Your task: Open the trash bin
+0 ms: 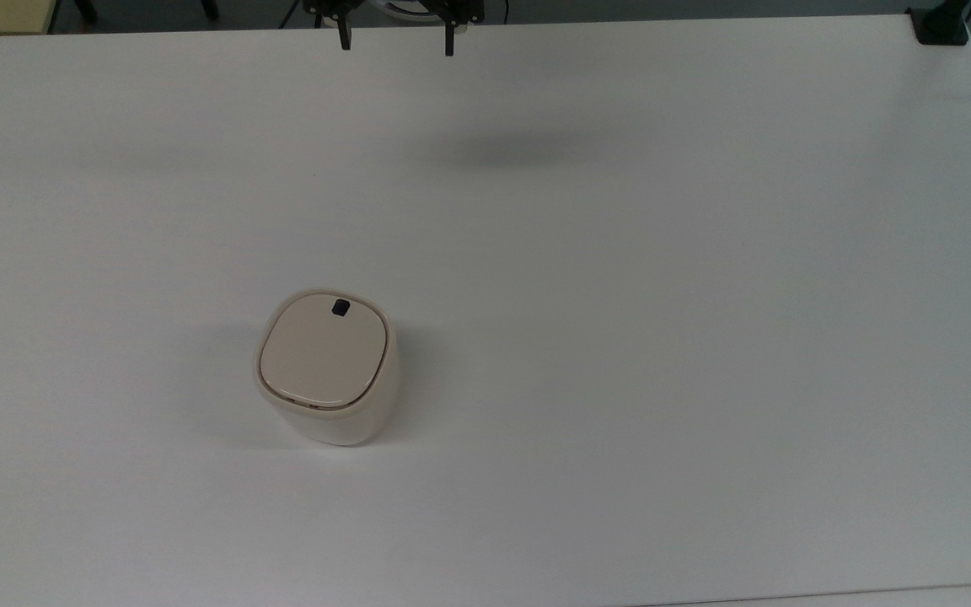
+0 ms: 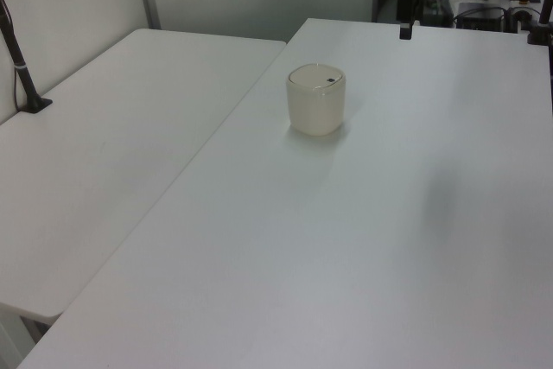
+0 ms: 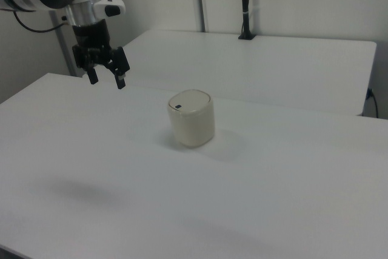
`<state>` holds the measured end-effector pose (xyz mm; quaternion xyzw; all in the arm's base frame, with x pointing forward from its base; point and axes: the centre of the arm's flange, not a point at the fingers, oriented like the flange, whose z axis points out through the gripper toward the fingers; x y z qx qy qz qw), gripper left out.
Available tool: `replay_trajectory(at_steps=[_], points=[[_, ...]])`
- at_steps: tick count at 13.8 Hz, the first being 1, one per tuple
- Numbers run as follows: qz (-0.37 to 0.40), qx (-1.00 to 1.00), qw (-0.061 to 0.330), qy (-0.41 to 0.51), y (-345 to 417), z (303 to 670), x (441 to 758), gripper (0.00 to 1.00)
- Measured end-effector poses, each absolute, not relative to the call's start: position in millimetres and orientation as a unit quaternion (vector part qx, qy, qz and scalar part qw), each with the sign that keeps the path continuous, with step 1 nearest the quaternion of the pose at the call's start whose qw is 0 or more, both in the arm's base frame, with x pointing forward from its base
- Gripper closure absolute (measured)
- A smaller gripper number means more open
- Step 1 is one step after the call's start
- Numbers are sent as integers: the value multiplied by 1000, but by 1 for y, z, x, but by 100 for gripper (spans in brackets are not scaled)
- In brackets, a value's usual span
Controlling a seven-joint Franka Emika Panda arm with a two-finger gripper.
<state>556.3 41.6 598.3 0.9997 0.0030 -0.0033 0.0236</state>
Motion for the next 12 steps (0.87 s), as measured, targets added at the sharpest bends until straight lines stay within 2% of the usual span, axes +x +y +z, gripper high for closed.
replay_trajectory(at_steps=[12], points=[[-1,1000,24,4,41,600,556,2]])
